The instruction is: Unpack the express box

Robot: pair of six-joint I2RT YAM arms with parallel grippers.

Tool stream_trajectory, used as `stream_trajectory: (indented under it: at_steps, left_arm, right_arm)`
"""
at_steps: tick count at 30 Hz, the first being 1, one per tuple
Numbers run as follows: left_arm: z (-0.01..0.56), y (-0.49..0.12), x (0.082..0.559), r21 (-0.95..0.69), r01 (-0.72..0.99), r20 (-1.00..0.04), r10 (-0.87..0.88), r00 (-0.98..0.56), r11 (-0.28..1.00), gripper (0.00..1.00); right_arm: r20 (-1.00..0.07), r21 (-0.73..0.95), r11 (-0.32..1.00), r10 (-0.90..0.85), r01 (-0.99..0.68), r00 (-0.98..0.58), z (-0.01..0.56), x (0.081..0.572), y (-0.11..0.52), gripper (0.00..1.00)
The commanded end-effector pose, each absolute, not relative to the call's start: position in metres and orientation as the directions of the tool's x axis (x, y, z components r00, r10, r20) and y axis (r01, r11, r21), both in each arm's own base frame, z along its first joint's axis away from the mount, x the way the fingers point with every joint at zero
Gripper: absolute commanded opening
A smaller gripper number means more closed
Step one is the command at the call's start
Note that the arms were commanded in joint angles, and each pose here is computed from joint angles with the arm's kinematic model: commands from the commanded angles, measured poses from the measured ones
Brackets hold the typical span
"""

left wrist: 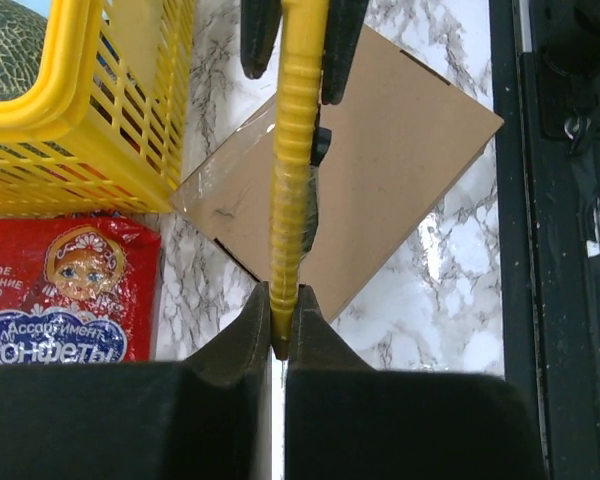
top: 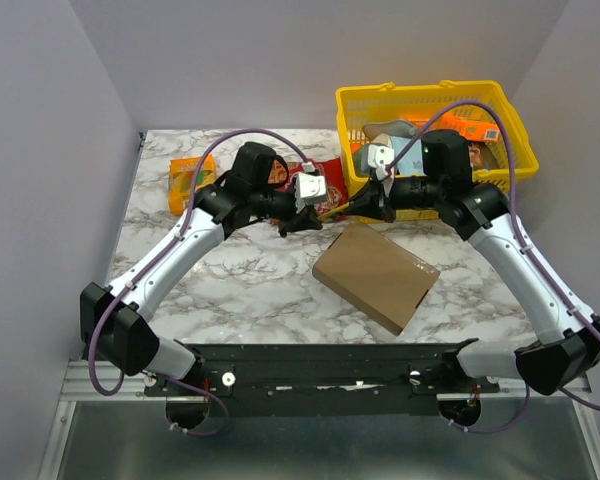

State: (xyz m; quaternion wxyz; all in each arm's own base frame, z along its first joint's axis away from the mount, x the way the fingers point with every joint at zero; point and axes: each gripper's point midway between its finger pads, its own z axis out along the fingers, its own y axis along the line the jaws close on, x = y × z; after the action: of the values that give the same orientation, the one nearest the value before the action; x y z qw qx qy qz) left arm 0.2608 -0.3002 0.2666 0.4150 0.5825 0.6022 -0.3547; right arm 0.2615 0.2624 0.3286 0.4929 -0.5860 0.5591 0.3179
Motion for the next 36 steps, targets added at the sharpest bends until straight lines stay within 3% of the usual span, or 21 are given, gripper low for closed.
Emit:
stream_trajectory:
  at_steps: [1, 2, 3, 4, 5, 6, 11, 15, 21, 36]
  left_arm:
    - [0.275, -0.307, 0.256, 0.026, 0.999, -0.919, 0.395, 0.016, 0.022, 0.00]
    - [0.275, -0.307, 0.256, 0.023, 1.000, -0.916, 0.401, 0.014, 0.017, 0.00]
    - [0.275, -0.305, 0.256, 0.022, 1.000, -0.910, 0.414, 0.014, 0.015, 0.00]
    - [0.276, -0.304, 0.256, 0.023, 1.000, -0.909, 0.417, 0.014, 0.016, 0.00]
    - [0.278, -0.304, 0.255, 0.028, 0.999, -0.910, 0.415, 0.019, 0.016, 0.00]
    - [0.281, -0.303, 0.254, 0.034, 0.999, -0.914, 0.404, 0.022, 0.023, 0.00]
    - [0.295, -0.312, 0.258, 0.009, 0.999, -0.943, 0.333, -0.009, 0.053, 0.00]
    - [0.302, -0.323, 0.264, -0.023, 0.999, -0.953, 0.301, -0.033, 0.034, 0.00]
    - [0.328, -0.340, 0.263, 0.002, 1.000, -0.971, 0.237, 0.006, -0.017, 0.00]
    - [0.328, -0.349, 0.266, -0.031, 0.999, -0.977, 0.211, -0.023, -0.034, 0.00]
  right_arm:
    - [-0.939, -0.147, 0.168, -0.335, -0.975, 0.084, 0.335, 0.266, 0.266, 0.17]
    - [-0.938, -0.141, 0.239, -0.341, -0.961, 0.053, 0.345, 0.275, 0.262, 0.25]
    - [-0.932, -0.077, 0.306, -0.360, -0.949, -0.040, 0.340, 0.283, 0.258, 0.41]
    - [-0.922, -0.011, 0.380, -0.361, -0.925, -0.137, 0.338, 0.287, 0.253, 0.50]
    - [-0.921, -0.034, 0.420, -0.366, -0.907, -0.135, 0.355, 0.293, 0.247, 0.55]
    - [-0.891, 0.013, 0.420, -0.407, -0.908, -0.201, 0.342, 0.285, 0.239, 0.58]
    - [-0.888, 0.073, 0.354, -0.403, -0.932, -0.223, 0.345, 0.272, 0.246, 0.61]
    - [-0.906, 0.103, 0.341, -0.356, -0.935, -0.229, 0.370, 0.272, 0.254, 0.74]
    - [-0.918, 0.092, 0.273, -0.350, -0.958, -0.188, 0.372, 0.264, 0.259, 0.77]
    - [-0.921, 0.093, 0.180, -0.358, -0.979, -0.153, 0.366, 0.240, 0.256, 0.64]
